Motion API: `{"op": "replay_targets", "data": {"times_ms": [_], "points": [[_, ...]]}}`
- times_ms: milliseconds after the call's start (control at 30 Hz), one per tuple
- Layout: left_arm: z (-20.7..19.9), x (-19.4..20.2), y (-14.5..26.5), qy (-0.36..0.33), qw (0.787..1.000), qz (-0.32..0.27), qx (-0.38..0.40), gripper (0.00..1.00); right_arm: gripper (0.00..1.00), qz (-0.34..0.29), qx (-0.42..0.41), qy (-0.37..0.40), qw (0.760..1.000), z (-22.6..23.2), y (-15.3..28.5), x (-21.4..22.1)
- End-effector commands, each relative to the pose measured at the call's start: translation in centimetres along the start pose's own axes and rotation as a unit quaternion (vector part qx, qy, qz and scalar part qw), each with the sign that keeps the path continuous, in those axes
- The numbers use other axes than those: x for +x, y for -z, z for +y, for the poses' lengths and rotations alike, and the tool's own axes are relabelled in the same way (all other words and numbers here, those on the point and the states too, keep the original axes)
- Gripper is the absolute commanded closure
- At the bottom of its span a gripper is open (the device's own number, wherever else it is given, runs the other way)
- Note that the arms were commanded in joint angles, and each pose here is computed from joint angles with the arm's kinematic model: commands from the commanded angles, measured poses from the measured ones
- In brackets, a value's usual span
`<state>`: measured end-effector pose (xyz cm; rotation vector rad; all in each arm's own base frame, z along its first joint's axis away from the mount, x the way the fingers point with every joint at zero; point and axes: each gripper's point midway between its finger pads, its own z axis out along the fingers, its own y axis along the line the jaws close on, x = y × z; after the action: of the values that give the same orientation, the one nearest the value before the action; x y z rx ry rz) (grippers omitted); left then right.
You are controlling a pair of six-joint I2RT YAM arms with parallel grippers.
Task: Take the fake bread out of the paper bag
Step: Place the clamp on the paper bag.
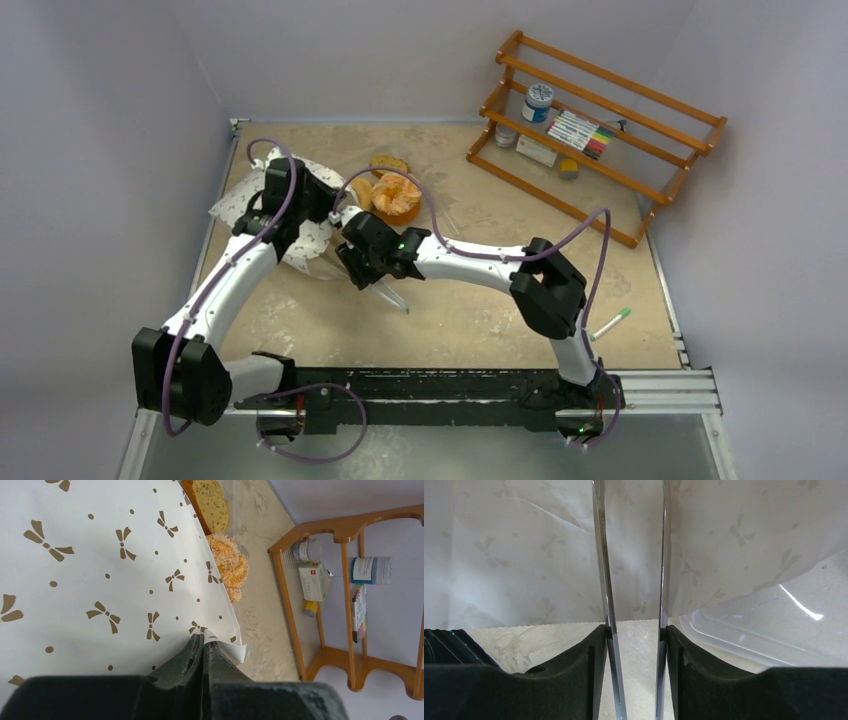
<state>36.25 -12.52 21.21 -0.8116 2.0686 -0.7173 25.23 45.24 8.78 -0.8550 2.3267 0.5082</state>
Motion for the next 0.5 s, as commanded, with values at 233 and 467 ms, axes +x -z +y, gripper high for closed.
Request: {"op": "replay_targets", "data": {"times_ms": [233, 467], "points": [[3.1, 4.5, 0.7, -0.023, 0.999, 0.047, -0.007, 1.0, 0.47, -0.042, -0.007, -0.019, 0.999, -1.1, -1.9, -1.0], [5.9, 5.6, 0.3, -0.027, 0.998, 0.044, -0.034, 1.0, 0.46, -0.038, -0.018, -0.012, 0.999, -0.9, -2.5, 0.0]]}}
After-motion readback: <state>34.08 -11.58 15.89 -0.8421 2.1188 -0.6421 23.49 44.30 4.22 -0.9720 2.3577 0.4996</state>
